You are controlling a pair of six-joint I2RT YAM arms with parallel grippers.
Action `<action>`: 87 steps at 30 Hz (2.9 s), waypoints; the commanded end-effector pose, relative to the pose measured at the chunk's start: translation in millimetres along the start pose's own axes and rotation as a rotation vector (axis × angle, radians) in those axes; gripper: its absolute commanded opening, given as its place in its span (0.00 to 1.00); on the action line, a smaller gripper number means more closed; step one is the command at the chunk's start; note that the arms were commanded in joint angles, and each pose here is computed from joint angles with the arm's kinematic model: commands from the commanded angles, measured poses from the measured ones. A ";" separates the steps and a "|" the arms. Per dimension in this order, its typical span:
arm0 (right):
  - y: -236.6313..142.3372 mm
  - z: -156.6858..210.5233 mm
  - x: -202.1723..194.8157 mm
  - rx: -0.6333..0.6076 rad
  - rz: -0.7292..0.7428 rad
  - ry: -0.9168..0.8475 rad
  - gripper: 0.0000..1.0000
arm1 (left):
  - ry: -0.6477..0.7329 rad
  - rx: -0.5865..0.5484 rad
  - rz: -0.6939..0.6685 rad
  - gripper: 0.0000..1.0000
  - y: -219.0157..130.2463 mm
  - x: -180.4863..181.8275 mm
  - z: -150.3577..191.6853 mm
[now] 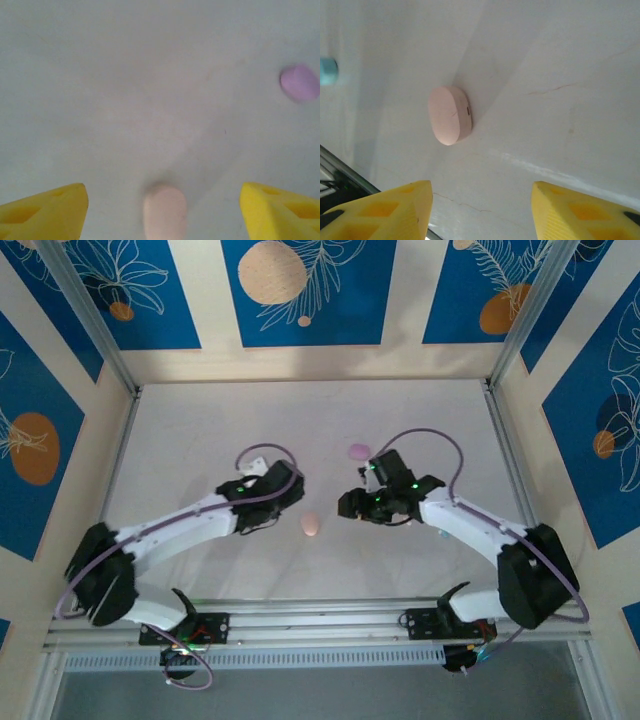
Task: Insert wireless bluetooth earbuds into charging case
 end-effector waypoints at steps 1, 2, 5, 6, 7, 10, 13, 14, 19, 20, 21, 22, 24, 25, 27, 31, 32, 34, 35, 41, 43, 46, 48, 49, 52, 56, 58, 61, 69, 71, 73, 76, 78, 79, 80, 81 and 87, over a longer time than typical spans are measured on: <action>21.7 -8.4 19.7 0.030 -0.049 -0.118 0.56 | 0.046 -0.097 -0.047 0.79 -6.4 38.6 -26.9; 29.8 -8.1 24.7 0.062 -0.052 -0.136 0.57 | 0.045 -0.096 -0.002 0.79 -9.4 45.5 -32.6; 50.7 -5.8 40.3 0.127 -0.008 -0.219 0.57 | 0.007 -0.142 0.101 0.79 -22.2 68.8 -45.1; 56.4 -5.8 44.9 0.139 0.017 -0.245 0.57 | -0.009 -0.167 0.138 0.78 -27.5 76.0 -48.5; 61.0 -5.5 48.3 0.148 0.044 -0.261 0.58 | -0.022 -0.186 0.162 0.78 -31.9 81.7 -50.9; 73.1 -8.3 53.0 0.194 0.129 -0.256 0.64 | -0.063 -0.233 0.176 0.77 -42.8 99.6 -56.4; 86.0 -7.7 57.3 0.239 0.204 -0.303 0.65 | -0.051 -0.243 0.150 0.77 -50.6 107.3 -60.2; 90.0 -6.5 58.3 0.248 0.243 -0.321 0.65 | -0.045 -0.243 0.141 0.77 -52.3 108.4 -61.0; 103.2 -4.7 62.0 0.274 0.389 -0.374 0.67 | -0.041 -0.238 0.139 0.78 -53.9 108.7 -61.9; 105.3 -5.1 62.6 0.275 0.405 -0.379 0.67 | -0.042 -0.238 0.144 0.78 -53.8 108.2 -61.8; 106.6 -4.8 63.0 0.277 0.420 -0.385 0.67 | -0.043 -0.235 0.145 0.78 -52.9 108.2 -61.5; 108.8 -4.5 62.4 0.280 0.427 -0.388 0.67 | -0.043 -0.233 0.148 0.78 -52.8 107.6 -61.6; 112.3 -3.8 61.9 0.289 0.422 -0.387 0.66 | -0.044 -0.229 0.149 0.78 -52.0 107.3 -61.5; 114.2 -3.1 62.3 0.293 0.418 -0.391 0.65 | -0.041 -0.225 0.150 0.78 -51.3 106.9 -60.9; 117.7 -3.6 62.0 0.296 0.412 -0.395 0.63 | -0.036 -0.221 0.155 0.78 -50.7 105.4 -61.0; 122.0 -5.3 62.4 0.288 0.410 -0.411 0.61 | -0.021 -0.203 0.170 0.77 -47.6 100.4 -60.5; 122.5 -5.8 62.2 0.285 0.411 -0.416 0.61 | -0.013 -0.195 0.171 0.77 -46.7 98.8 -60.2; 123.8 -7.1 62.2 0.280 0.410 -0.425 0.61 | -0.004 -0.181 0.173 0.77 -44.7 95.3 -60.1; 124.6 -7.5 62.0 0.279 0.408 -0.432 0.61 | 0.003 -0.173 0.171 0.77 -43.4 94.0 -59.7; 127.8 -8.5 61.6 0.275 0.409 -0.451 0.51 | 0.015 -0.149 0.187 0.76 -38.2 88.4 -58.0; 126.7 -8.2 61.9 0.269 0.408 -0.459 0.46 | 0.020 -0.142 0.193 0.76 -36.7 87.2 -57.3; 117.5 -9.8 66.2 0.229 0.378 -0.495 0.39 | 0.042 -0.126 0.194 0.75 -33.7 85.0 -56.2; 107.4 -12.5 69.0 0.180 0.356 -0.532 0.36 | 0.061 -0.113 0.199 0.75 -32.3 82.3 -55.6; 101.6 -12.7 70.2 0.159 0.337 -0.560 0.35 | 0.073 -0.104 0.209 0.75 -31.8 80.0 -55.1; 81.0 -12.7 75.4 0.084 0.261 -0.651 0.35 | 0.120 -0.075 0.275 0.75 -31.2 69.5 -54.1; 41.0 -8.2 85.0 -0.077 0.075 -0.817 0.35 | 0.205 0.001 0.466 0.77 -33.8 46.3 -49.3; 21.6 -4.3 87.8 -0.163 -0.004 -0.910 0.35 | 0.248 0.057 0.573 0.77 -36.8 33.1 -45.8; -4.3 -0.4 89.1 -0.264 -0.087 -1.025 0.35 | 0.303 0.149 0.738 0.76 -46.4 11.9 -42.3; -39.2 -1.5 85.0 -0.391 -0.119 -1.117 0.35 | 0.417 0.343 0.973 0.75 -65.7 -25.9 -32.5; -43.4 -2.6 85.5 -0.413 -0.111 -1.117 0.36 | 0.432 0.373 0.977 0.72 -65.2 -30.6 -26.7; -46.6 -2.6 86.1 -0.426 -0.111 -1.119 0.36 | 0.452 0.391 0.979 0.70 -64.5 -34.9 -21.1; -49.9 -2.2 87.0 -0.443 -0.118 -1.123 0.36 | 0.476 0.412 0.945 0.69 -61.5 -40.7 -15.4; -52.0 -1.6 87.9 -0.451 -0.127 -1.127 0.36 | 0.482 0.425 0.943 0.68 -59.9 -45.7 -12.5; -52.2 -1.2 88.3 -0.452 -0.130 -1.128 0.36 | 0.484 0.431 0.948 0.67 -59.6 -49.0 -10.6; -52.4 -0.7 88.4 -0.452 -0.131 -1.128 0.36 | 0.485 0.437 0.953 0.65 -59.2 -51.8 -8.7; -52.9 -0.5 88.5 -0.454 -0.133 -1.129 0.36 | 0.484 0.439 0.951 0.63 -58.7 -53.3 -7.5; -54.1 1.4 87.4 -0.485 -0.133 -1.141 0.37 | 0.439 0.448 0.919 0.31 -50.3 -57.0 -2.4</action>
Point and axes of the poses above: each hand's point on the last joint's axis, 136 mm out from that joint toward the fingers, its own y axis out along the fingers, its own x axis along the line the jaws close on, z = x × y, the point moved 9 cm from there along -y, back along the fingers, and after that the axes turned 8 degrees about -y, right-handed, at the moved point
